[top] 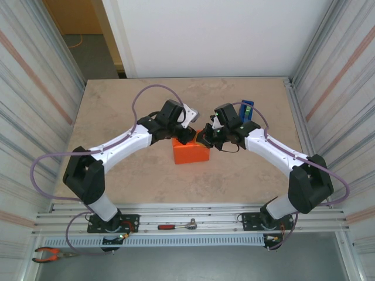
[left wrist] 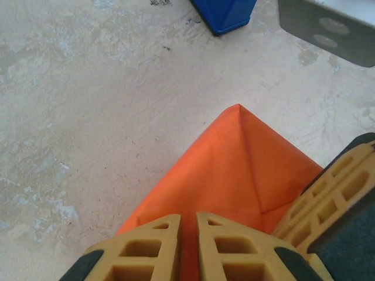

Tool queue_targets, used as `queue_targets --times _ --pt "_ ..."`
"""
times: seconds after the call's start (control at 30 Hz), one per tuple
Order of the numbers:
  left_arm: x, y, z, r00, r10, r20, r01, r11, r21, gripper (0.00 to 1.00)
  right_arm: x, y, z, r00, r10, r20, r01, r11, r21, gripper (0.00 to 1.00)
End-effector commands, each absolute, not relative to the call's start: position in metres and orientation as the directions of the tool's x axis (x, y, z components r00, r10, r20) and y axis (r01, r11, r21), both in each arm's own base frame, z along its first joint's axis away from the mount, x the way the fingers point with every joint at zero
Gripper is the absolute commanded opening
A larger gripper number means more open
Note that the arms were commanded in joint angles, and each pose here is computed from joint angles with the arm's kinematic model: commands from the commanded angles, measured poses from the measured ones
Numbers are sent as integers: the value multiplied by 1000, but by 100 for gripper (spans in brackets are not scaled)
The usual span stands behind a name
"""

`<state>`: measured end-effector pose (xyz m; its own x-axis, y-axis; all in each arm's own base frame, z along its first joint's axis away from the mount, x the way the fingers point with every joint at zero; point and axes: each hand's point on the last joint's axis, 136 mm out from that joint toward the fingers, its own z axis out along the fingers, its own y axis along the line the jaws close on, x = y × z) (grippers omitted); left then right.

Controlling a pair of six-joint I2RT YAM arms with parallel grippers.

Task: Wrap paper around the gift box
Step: Stick the wrapping paper to the gift box.

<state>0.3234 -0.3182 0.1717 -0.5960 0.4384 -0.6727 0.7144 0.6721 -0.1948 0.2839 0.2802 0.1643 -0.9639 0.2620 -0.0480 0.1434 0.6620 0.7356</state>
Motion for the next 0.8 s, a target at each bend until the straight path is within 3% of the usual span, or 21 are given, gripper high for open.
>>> queue_targets --times 0.0,0.4,0.77 --pt "325 -309 160 -590 480 -649 710 692 -134 16 251 256 99 -958 277 76 271 784 559 0" --pt "308 -306 206 -530 469 -706 754 642 -140 22 253 258 100 -958 276 73 268 779 567 0" --pt "285 -305 191 -534 498 -683 777 607 -166 21 251 258 99 -959 275 73 266 777 570 0"
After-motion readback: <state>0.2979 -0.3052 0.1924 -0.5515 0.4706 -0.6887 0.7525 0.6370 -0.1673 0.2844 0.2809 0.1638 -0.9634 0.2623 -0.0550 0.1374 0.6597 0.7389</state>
